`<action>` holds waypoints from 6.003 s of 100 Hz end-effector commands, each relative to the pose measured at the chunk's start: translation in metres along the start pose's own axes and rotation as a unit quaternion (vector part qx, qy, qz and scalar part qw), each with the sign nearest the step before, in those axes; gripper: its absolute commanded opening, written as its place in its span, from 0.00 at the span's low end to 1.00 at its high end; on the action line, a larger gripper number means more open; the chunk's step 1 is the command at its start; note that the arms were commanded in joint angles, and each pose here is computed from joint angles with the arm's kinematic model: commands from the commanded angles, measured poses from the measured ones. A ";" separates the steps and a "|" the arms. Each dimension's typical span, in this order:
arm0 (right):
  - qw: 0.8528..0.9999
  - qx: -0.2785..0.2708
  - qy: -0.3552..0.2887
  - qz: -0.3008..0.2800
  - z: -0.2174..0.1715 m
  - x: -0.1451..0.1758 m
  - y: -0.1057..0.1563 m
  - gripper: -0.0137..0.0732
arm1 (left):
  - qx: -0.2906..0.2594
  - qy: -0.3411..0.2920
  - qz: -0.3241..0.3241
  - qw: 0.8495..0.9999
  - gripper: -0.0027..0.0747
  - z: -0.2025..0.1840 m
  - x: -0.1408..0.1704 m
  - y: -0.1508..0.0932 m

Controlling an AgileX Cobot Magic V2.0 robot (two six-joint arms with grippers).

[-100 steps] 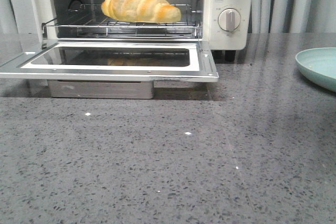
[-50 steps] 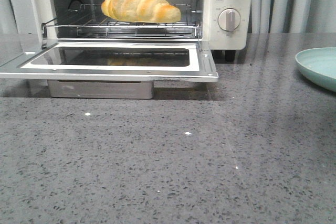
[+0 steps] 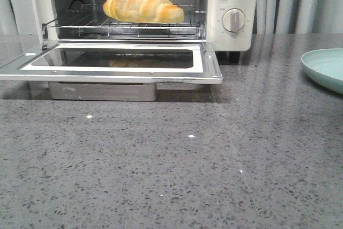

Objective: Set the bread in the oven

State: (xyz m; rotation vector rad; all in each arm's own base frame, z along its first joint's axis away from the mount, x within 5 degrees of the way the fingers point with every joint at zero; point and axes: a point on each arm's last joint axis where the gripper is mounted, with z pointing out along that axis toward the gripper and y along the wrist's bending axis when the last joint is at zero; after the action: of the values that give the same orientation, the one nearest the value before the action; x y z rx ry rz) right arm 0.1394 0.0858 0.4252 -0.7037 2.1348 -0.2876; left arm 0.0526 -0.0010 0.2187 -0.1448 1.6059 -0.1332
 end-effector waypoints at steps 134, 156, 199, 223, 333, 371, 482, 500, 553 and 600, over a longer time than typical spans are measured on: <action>0.925 0.057 -0.249 0.283 0.055 0.196 0.038 0.08 | 0.005 -0.065 -0.008 0.998 0.01 -0.006 -0.017 -0.002; 0.911 0.100 -0.258 0.305 0.053 0.210 0.039 0.08 | 0.005 -0.065 -0.008 0.998 0.01 -0.006 -0.017 -0.002; 0.908 0.136 -0.251 0.307 0.060 0.227 0.047 0.08 | 0.005 -0.065 -0.008 0.998 0.01 -0.006 -0.017 -0.002; 0.907 0.129 -0.246 0.316 0.070 0.241 0.057 0.08 | 0.005 -0.065 -0.008 0.998 0.01 -0.006 -0.017 -0.002; 0.934 0.119 -0.178 0.287 0.083 0.260 0.069 0.08 | 0.005 -0.065 -0.008 0.998 0.01 -0.006 -0.017 -0.002; 0.938 0.121 -0.176 0.273 0.083 0.260 0.069 0.08 | 0.005 -0.065 -0.008 0.998 0.01 -0.006 -0.017 -0.002; 0.938 0.121 -0.176 0.273 0.083 0.260 0.069 0.08 | -0.005 -0.038 0.023 0.999 0.01 0.001 0.006 0.003; 0.938 0.121 -0.176 0.273 0.083 0.260 0.069 0.08 | 0.020 -0.005 0.043 0.999 0.01 0.003 0.022 0.003; 0.938 0.121 -0.176 0.273 0.083 0.260 0.069 0.08 | 0.033 0.070 0.050 0.996 0.01 0.003 0.036 0.002; 0.938 0.121 -0.176 0.273 0.083 0.260 0.069 0.08 | 0.033 0.069 0.054 0.996 0.01 0.003 0.036 0.003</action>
State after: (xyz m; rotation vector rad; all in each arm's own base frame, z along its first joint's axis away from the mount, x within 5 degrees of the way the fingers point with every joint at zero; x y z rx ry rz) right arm 0.0532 -0.0043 0.1791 0.0067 1.8300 -0.0955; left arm 0.0535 -0.0044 0.1829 0.0043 1.8143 -0.1011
